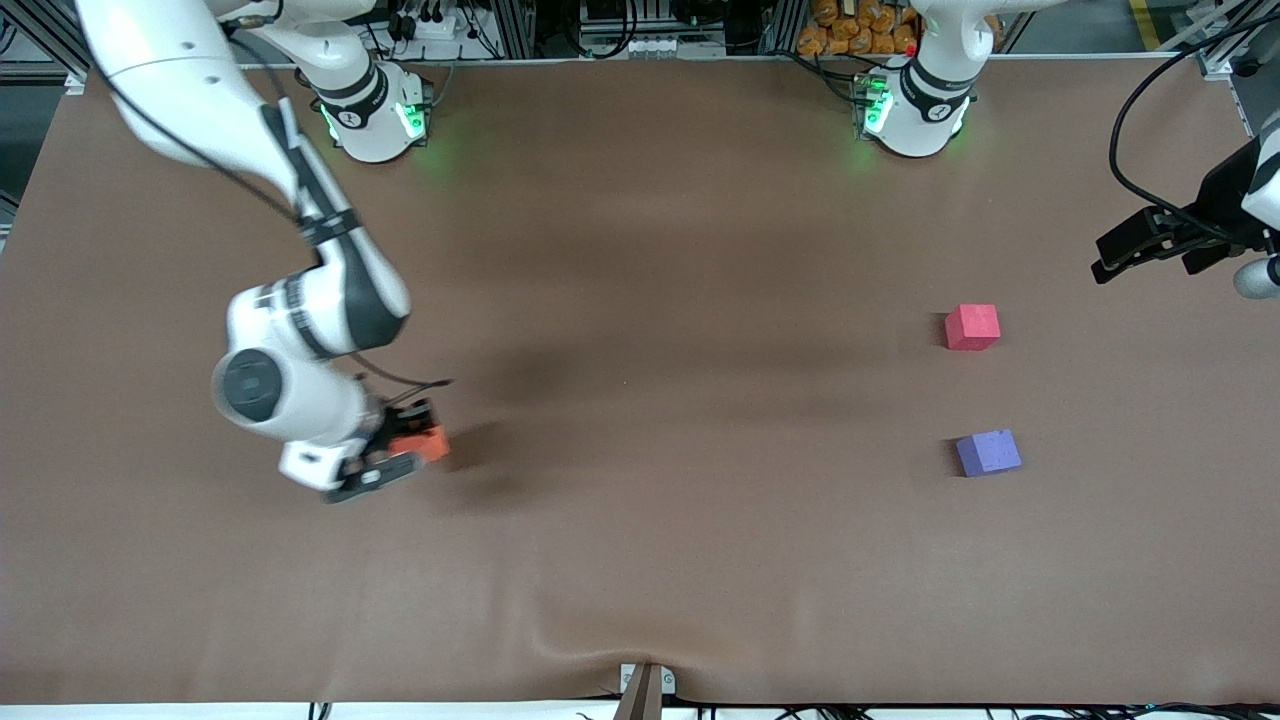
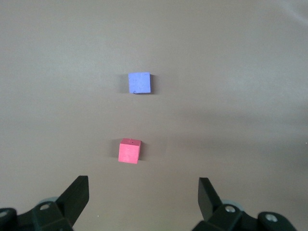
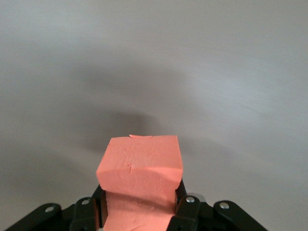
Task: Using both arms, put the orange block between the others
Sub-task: 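Carry the orange cube with the right gripper toward the table middle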
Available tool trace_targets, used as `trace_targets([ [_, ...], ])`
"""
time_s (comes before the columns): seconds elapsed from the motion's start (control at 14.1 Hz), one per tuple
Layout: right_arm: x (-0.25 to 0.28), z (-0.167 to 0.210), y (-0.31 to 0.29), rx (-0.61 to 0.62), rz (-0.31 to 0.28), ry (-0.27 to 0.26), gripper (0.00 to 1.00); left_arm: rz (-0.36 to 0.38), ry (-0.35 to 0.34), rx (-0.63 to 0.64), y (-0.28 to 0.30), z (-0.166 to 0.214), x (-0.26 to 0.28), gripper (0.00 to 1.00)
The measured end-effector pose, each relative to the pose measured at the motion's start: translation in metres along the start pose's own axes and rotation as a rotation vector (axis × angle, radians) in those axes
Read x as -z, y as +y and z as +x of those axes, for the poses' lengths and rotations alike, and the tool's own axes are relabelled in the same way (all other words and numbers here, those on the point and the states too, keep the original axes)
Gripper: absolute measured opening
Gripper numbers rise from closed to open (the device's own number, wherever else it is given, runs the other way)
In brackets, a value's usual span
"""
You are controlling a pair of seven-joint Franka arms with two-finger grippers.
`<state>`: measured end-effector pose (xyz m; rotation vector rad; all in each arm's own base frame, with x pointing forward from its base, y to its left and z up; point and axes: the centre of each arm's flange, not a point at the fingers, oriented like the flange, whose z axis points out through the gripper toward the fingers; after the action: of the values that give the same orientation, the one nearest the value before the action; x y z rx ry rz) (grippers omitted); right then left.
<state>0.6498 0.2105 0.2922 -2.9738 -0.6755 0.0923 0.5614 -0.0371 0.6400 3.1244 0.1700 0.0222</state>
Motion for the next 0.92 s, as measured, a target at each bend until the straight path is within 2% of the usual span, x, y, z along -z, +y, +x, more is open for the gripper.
trace_targets([
  [0.21,0.001,0.012,-0.08,0.116,-0.002,0.021,0.54,0.0,-0.004,-0.002,0.001,0.002,-0.004,1.0],
  [0.43,-0.01,0.02,-0.125,0.178,-0.001,0.061,0.54,0.0,-0.011,-0.012,0.007,0.003,-0.008,1.0],
  [0.71,-0.043,0.026,-0.166,0.138,0.013,0.075,0.54,0.0,-0.012,-0.014,0.008,0.004,-0.01,1.0],
  [0.92,-0.047,0.032,-0.189,0.158,0.011,0.088,0.54,-0.002,-0.009,-0.016,0.01,0.007,-0.012,1.0],
])
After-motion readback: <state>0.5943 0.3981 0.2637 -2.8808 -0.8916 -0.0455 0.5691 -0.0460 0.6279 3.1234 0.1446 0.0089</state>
